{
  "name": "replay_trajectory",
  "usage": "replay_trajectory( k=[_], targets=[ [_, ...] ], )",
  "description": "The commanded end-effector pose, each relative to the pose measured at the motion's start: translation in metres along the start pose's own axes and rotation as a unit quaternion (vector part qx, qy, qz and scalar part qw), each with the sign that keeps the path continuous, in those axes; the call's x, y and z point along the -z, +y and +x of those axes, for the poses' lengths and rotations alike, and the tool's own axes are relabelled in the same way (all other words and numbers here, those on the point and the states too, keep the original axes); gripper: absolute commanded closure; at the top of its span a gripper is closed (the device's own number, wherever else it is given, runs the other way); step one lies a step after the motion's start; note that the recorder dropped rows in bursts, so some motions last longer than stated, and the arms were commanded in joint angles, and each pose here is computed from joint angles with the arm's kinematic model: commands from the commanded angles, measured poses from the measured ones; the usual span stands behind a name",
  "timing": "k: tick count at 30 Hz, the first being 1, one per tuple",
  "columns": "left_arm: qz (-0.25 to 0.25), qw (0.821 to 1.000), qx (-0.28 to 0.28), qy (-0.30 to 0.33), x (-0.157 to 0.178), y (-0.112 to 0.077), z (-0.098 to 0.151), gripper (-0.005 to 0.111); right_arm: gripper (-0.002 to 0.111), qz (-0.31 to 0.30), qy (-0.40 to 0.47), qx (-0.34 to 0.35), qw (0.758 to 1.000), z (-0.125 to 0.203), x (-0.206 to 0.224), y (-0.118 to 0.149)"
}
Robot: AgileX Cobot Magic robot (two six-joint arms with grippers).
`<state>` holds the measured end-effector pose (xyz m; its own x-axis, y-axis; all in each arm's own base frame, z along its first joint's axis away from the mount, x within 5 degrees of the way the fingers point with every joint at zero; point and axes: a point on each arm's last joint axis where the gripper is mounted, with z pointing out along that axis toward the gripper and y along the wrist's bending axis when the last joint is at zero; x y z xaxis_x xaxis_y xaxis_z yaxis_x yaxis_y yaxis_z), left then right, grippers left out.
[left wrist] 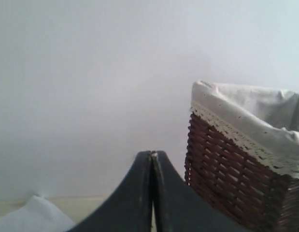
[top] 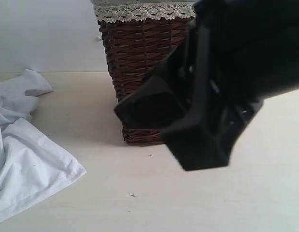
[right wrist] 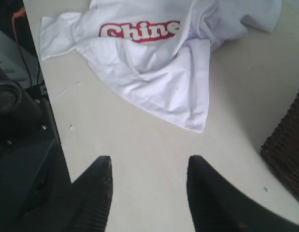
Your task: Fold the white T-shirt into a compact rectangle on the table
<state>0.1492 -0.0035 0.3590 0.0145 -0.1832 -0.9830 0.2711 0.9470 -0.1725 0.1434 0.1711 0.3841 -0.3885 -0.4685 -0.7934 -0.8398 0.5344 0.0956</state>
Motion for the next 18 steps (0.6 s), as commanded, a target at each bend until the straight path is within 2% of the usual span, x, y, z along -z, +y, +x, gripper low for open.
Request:
replay_trajectory(
  k=[1, 6, 10, 15, 18],
  targets=[
    [-0.048, 0.996, 0.008, -0.081, 0.05, -0.02, 0.002, 0.107, 0.067, 0.008, -0.051, 0.015, 0.999, -0.001, 0.031, 0.006],
    [-0.051, 0.985, -0.029, -0.163, 0.096, -0.044, 0.014, 0.107, 0.076, 0.011, -0.092, 0.024, 0.995, 0.001, 0.057, 0.013],
    [-0.022, 0.979, -0.012, -0.205, 0.117, -0.057, 0.023, 0.107, 0.089, 0.013, -0.12, 0.031, 0.992, 0.004, 0.075, 0.017],
    [0.039, 0.978, -0.001, -0.204, 0.122, -0.07, 0.028, 0.107, 0.106, 0.024, -0.177, 0.049, 0.983, 0.005, 0.1, 0.022],
    [0.052, 0.979, -0.008, -0.198, 0.122, -0.072, 0.03, 0.107, 0.108, 0.033, -0.219, 0.055, 0.973, 0.005, 0.115, 0.025]
  ],
)
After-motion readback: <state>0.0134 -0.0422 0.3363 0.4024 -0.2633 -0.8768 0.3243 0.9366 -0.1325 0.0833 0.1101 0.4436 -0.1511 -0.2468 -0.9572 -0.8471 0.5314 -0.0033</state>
